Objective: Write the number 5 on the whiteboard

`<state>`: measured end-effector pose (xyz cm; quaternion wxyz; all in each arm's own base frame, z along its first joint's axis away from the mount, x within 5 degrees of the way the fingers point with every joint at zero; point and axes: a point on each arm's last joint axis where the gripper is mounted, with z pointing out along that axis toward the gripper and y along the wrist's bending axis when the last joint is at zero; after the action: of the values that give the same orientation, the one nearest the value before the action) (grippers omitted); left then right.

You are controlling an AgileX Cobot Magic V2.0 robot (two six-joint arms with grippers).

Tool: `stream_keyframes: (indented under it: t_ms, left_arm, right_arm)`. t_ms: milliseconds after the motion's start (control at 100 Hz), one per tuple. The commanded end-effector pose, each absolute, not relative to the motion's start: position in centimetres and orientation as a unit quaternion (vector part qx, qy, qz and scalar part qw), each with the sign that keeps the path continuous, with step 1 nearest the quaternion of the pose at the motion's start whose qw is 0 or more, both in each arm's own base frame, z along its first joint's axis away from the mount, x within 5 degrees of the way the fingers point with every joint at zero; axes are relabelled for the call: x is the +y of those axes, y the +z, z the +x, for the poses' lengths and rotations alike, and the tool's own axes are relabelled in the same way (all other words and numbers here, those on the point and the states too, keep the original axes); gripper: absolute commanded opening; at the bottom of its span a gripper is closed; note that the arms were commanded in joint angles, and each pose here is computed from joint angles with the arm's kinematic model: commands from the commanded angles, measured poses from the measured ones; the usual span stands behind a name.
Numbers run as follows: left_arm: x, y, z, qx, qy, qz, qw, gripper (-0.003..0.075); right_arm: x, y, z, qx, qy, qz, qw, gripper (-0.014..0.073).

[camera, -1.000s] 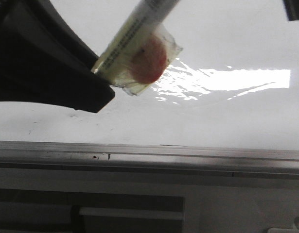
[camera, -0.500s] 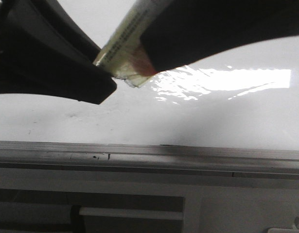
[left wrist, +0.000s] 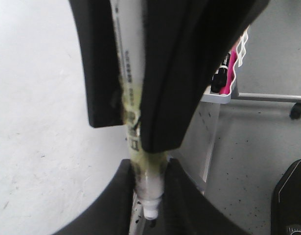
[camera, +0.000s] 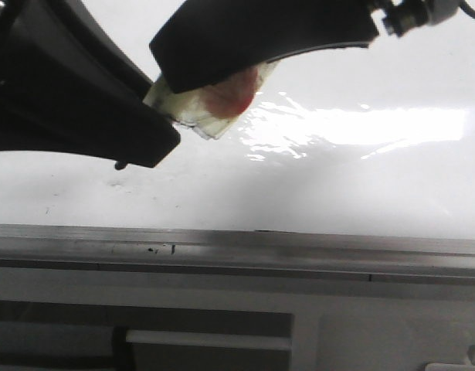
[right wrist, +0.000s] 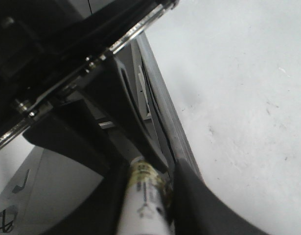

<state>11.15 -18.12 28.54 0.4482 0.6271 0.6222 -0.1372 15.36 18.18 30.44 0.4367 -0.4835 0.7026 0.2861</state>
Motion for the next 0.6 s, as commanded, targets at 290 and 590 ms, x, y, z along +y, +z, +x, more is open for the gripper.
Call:
stream_keyframes:
  t_ms: [290, 590]
  left_arm:
    - [-17.8, 31.3, 10.9, 0.630, -0.179, 0.562, 0.505, 0.0540]
    - [-12.1, 35.3, 9.6, 0.660, -0.248, 0.385, 0.595, 0.0418]
  right_arm:
    - [18.0, 32.4, 15.6, 0.696, 0.292, -0.454, 0.474, -0.0059]
    - [15.4, 35.3, 15.3, 0.646, 0.176, -0.453, 0.589, -0.0056]
